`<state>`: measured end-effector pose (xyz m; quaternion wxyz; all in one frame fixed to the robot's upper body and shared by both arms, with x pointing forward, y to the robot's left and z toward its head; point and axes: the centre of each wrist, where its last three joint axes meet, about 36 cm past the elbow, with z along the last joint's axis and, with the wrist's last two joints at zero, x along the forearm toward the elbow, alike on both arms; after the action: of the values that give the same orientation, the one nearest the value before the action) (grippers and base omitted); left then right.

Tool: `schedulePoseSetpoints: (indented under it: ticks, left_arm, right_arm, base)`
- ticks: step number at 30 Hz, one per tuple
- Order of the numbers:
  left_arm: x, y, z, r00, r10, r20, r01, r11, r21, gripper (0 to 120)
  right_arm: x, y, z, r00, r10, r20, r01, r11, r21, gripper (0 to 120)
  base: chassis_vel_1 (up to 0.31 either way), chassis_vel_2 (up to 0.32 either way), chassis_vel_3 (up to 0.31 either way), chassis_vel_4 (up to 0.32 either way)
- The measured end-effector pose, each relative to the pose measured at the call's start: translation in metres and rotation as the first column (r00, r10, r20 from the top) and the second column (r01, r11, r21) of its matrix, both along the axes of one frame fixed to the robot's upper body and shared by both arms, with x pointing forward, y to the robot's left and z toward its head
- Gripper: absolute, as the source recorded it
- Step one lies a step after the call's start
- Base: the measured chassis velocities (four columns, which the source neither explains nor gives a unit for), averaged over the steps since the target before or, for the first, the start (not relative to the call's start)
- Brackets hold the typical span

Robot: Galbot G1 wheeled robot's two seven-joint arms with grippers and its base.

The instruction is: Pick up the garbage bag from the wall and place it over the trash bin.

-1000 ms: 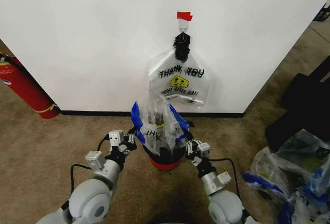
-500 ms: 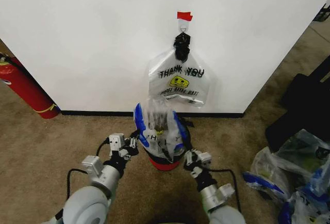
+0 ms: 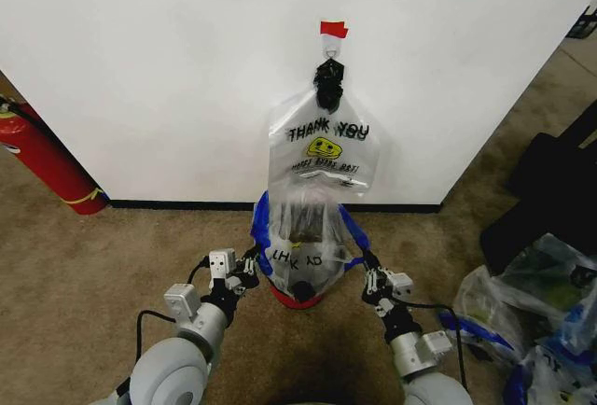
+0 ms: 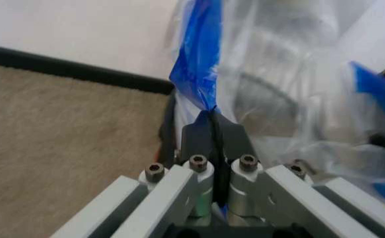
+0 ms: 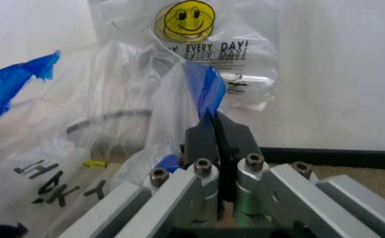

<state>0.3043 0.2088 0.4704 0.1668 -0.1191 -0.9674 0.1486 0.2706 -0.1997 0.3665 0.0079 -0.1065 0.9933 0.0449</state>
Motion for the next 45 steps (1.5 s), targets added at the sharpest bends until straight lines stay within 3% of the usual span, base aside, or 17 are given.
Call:
schedulePoseSetpoints:
  ticks: [12,34,45]
  left_arm:
    - [-0.013,0.007,0.011,0.996,-0.037,-0.080,0.041,0.998,0.050,0]
    - [0.015,0.017,-0.022,0.971,-0.054,-0.231,0.092,0.984,0.155,0]
    - [0.026,0.011,-0.043,0.968,-0.075,-0.238,0.126,0.970,0.209,0]
  right_arm:
    - [-0.026,-0.002,-0.011,0.997,0.003,-0.080,-0.010,0.996,-0.093,0]
    - [0.003,-0.014,-0.038,0.982,-0.009,-0.187,-0.024,0.985,-0.173,0]
    - [0.025,-0.021,-0.051,0.969,-0.006,-0.248,-0.045,0.978,-0.202,0]
  base:
    - [0.000,0.000,0.000,0.000]
    - [0.000,0.000,0.000,0.000]
    - [0.000,0.000,0.000,0.000]
